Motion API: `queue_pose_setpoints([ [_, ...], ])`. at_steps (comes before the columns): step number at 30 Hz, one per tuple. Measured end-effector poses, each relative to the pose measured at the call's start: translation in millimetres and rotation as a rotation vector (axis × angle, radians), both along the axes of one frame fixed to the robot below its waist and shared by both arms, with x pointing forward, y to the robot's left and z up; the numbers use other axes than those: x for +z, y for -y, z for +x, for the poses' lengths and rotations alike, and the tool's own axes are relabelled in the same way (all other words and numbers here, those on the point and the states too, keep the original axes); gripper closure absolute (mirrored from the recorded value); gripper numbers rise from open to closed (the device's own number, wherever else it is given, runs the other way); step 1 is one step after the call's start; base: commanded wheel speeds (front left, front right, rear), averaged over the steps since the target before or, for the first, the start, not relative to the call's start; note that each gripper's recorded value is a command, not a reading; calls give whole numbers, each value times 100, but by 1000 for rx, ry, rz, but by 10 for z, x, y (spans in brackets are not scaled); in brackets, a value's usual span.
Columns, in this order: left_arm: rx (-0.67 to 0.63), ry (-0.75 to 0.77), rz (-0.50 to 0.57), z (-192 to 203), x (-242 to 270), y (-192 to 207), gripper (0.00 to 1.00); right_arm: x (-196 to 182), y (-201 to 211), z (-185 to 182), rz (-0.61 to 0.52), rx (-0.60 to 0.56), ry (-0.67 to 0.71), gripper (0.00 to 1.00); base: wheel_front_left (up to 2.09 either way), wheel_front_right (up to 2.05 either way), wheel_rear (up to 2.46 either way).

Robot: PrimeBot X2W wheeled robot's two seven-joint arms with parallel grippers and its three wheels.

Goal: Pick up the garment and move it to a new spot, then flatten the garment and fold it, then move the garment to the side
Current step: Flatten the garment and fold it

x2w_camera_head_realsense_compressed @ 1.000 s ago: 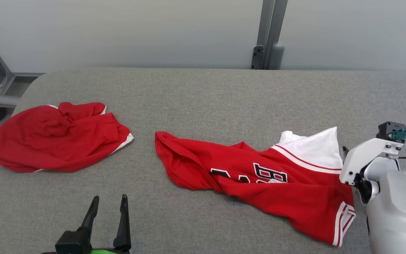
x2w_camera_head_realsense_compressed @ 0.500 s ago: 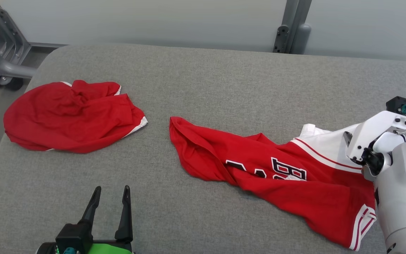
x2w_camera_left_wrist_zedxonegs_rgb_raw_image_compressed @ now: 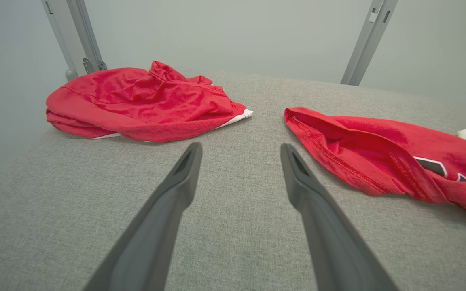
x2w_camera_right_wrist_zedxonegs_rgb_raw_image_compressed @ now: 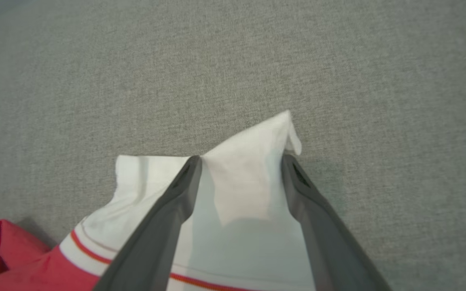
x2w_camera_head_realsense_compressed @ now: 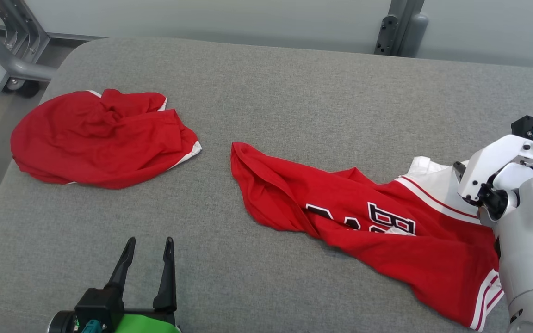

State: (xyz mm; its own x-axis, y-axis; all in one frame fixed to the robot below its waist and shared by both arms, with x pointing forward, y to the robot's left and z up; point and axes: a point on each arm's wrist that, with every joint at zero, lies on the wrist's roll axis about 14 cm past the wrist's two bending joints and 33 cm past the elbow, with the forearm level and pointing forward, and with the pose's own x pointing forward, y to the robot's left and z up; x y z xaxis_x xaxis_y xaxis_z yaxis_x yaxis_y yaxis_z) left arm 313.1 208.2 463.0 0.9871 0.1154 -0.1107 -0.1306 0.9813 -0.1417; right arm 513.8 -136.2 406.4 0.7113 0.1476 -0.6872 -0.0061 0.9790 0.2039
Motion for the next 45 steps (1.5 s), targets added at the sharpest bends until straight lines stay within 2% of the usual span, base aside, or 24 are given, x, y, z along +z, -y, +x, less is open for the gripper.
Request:
queue_pose_setpoints([
  [4,2,-6,2,1,-13,-10,0,-41,12,14,-1,0,-11,0,0,0,0],
  [5,3,-6,3,2,-12,-13,0,-42,21,25,-2,-2,-7,10,0,0,0],
  [6,4,-7,3,2,-14,-15,0,-47,27,31,-3,-3,-6,47,0,0,0],
  [7,6,-10,4,1,-22,-21,0,-52,29,41,-7,-2,-3,62,0,0,0],
  [8,8,-13,4,2,-30,-26,0,-30,37,74,-12,-4,19,100,0,0,0],
  [14,11,-16,4,23,-41,-28,0,278,85,302,-70,2,203,100,0,0,0],
  [21,-9,-4,-4,56,-19,33,0,165,190,117,-80,-3,154,100,0,0,0],
  [22,-14,-3,-5,62,-19,46,0,181,210,118,-81,-7,157,80,0,0,0],
  [24,-21,-1,-6,73,-15,67,0,186,221,105,-82,-7,154,62,0,0,0],
  [26,-26,-1,-7,76,-14,83,0,198,229,100,-77,-10,154,0,0,0,0],
  [33,-18,4,-1,50,4,48,0,118,270,22,-62,-22,111,0,0,0,0],
  [36,-16,5,3,42,13,33,0,-29,222,-56,-40,-16,51,0,0,0,0],
  [42,-11,1,8,57,12,9,0,-139,131,-62,-19,-2,23,0,0,0,0],
  [43,-8,1,10,58,13,-4,0,-163,108,-60,-17,3,18,35,0,0,0],
  [45,-5,-1,12,52,8,-11,0,-178,94,-59,-8,2,12,48,0,0,0],
])
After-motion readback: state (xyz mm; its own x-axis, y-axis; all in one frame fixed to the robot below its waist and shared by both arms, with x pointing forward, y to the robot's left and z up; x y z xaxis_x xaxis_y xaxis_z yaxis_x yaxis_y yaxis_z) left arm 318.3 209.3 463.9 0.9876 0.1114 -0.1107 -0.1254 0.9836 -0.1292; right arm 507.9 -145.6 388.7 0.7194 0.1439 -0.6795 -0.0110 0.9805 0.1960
